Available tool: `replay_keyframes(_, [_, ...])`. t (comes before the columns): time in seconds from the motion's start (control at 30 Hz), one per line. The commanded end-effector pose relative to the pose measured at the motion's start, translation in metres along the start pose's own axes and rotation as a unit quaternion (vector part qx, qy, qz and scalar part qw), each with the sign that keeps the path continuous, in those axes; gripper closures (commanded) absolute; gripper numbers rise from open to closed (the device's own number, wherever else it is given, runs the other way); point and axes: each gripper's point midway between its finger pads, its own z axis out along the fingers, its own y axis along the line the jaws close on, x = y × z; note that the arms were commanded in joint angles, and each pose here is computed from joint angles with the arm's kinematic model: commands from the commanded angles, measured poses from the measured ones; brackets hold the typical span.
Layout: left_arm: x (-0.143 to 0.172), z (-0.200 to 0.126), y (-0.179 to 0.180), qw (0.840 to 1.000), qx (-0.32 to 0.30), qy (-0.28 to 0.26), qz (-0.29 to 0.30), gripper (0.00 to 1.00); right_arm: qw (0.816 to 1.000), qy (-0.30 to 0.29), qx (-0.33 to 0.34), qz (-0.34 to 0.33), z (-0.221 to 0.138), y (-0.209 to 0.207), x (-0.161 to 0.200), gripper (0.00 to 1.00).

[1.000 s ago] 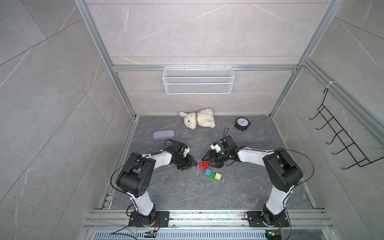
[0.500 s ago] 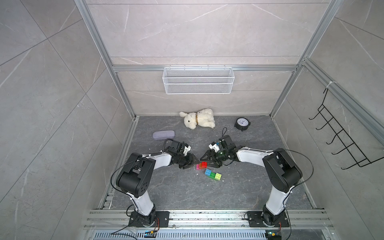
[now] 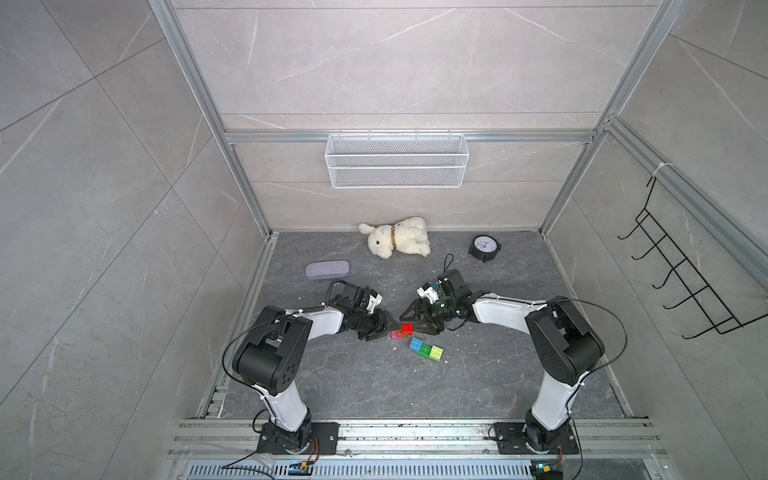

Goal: Assemble the letter y with lego
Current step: Adjust the lego brick at the center of the board.

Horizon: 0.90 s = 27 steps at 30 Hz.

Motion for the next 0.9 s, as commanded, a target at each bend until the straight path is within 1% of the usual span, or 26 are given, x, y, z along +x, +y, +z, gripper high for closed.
replay_keyframes(0.0, [0.006,0.001,-0.002,1.000,0.006,0.009,0.011,0.41,1.000,-0.005,-0.002,-0.005,-0.002,0.010,-0.003,0.28])
replay_keyframes(0.27, [0.010,0.004,0.002,1.000,-0.003,0.016,0.012,0.41,1.000,-0.005,-0.002,-0.006,-0.001,0.010,-0.003,0.28])
replay_keyframes(0.43, [0.016,0.004,0.015,0.999,-0.029,0.017,0.011,0.45,1.000,-0.005,-0.001,-0.006,0.000,0.009,-0.003,0.28])
replay_keyframes(0.57, [0.022,0.004,0.025,0.999,-0.047,0.021,0.008,0.47,1.000,-0.007,0.008,-0.014,-0.003,0.009,-0.002,0.27])
replay_keyframes(0.73, [0.028,0.004,0.035,0.998,-0.064,0.025,0.005,0.49,0.997,-0.014,0.055,-0.046,-0.019,0.009,0.000,0.27])
replay_keyframes(0.87, [0.028,0.004,0.042,0.997,-0.080,0.023,0.001,0.50,0.991,-0.019,0.104,-0.086,-0.037,0.009,0.004,0.27])
